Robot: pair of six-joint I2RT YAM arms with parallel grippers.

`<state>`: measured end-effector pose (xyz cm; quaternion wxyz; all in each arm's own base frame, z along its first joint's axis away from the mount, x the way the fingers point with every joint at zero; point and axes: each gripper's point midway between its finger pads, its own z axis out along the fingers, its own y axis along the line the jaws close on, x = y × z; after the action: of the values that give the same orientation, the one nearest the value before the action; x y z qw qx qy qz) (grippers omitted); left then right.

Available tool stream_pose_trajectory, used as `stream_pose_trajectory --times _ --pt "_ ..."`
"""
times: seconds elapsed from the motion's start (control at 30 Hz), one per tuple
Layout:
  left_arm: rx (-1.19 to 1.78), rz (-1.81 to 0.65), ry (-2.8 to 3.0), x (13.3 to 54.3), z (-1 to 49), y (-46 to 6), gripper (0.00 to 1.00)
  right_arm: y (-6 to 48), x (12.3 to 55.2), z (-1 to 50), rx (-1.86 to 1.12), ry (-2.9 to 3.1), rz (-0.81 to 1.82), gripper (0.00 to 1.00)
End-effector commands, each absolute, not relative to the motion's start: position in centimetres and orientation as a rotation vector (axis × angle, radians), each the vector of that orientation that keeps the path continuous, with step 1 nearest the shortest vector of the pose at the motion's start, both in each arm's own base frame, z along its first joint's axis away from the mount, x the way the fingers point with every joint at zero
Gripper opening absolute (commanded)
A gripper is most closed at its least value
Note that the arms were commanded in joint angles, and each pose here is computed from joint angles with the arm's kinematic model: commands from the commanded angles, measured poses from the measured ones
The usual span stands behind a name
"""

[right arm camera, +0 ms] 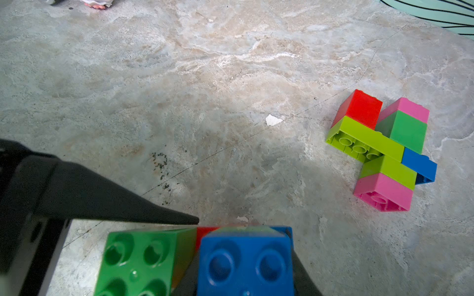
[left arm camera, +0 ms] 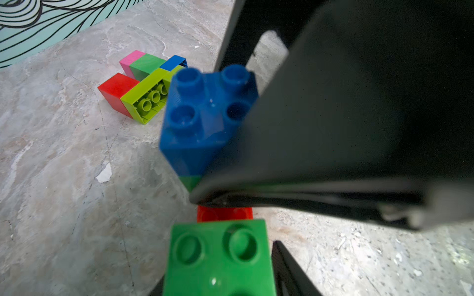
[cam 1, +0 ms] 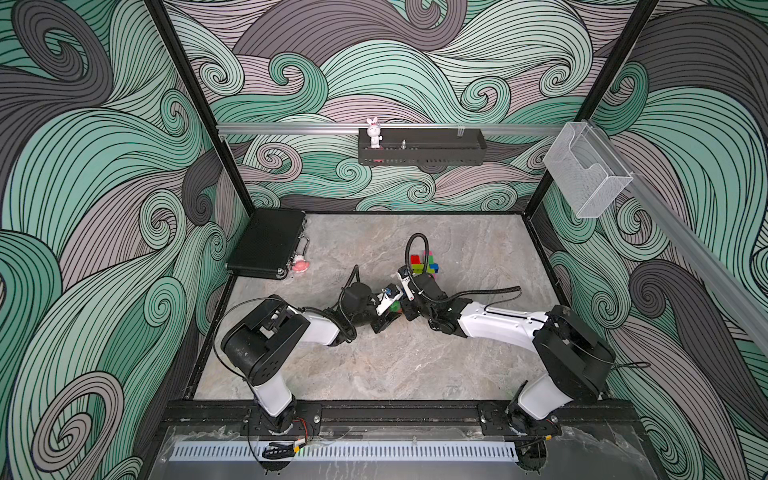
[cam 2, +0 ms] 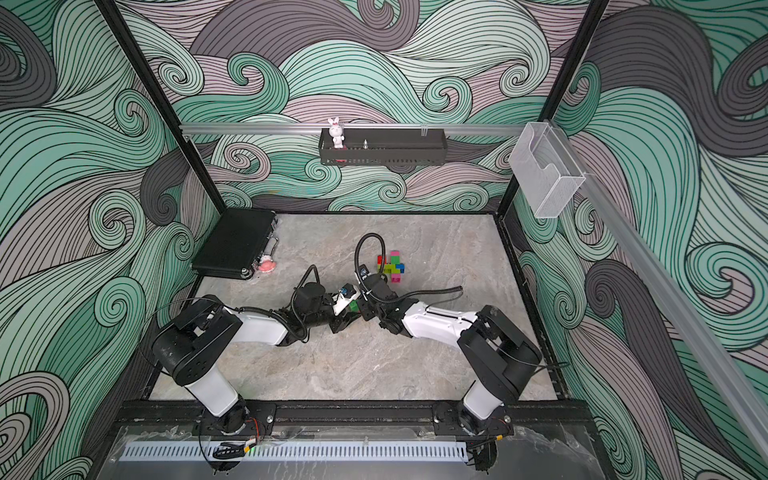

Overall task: Assemble the number 4 with lego
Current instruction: Assemble the lego brick with the lego brick.

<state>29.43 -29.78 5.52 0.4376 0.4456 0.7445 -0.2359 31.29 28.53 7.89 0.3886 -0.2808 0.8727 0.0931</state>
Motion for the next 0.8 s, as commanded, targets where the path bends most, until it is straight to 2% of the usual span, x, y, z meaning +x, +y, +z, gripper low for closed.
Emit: stream_pose_trajectory --times 0.0,0.43,0.63,0.77 --pt "1.096 -0.597 1.820 30.1 6.1 -30.1 0.50 24.1 24.9 -0.7 -0.903 2.560 0.125 0.26" --pt "1.058 -0.593 1.794 30.3 7.1 -30.0 0.48 24.1 24.9 -0.7 -0.902 2.559 0.126 0.26" --pt "1.073 -0.617 1.798 30.0 7.0 -30.3 0.34 24.2 24.9 -0.7 -0.901 2.560 0.130 0.27" --pt "1.082 -0.618 1.807 29.9 6.7 -30.3 0.30 24.2 24.9 -0.7 -0.900 2.562 0.130 0.27"
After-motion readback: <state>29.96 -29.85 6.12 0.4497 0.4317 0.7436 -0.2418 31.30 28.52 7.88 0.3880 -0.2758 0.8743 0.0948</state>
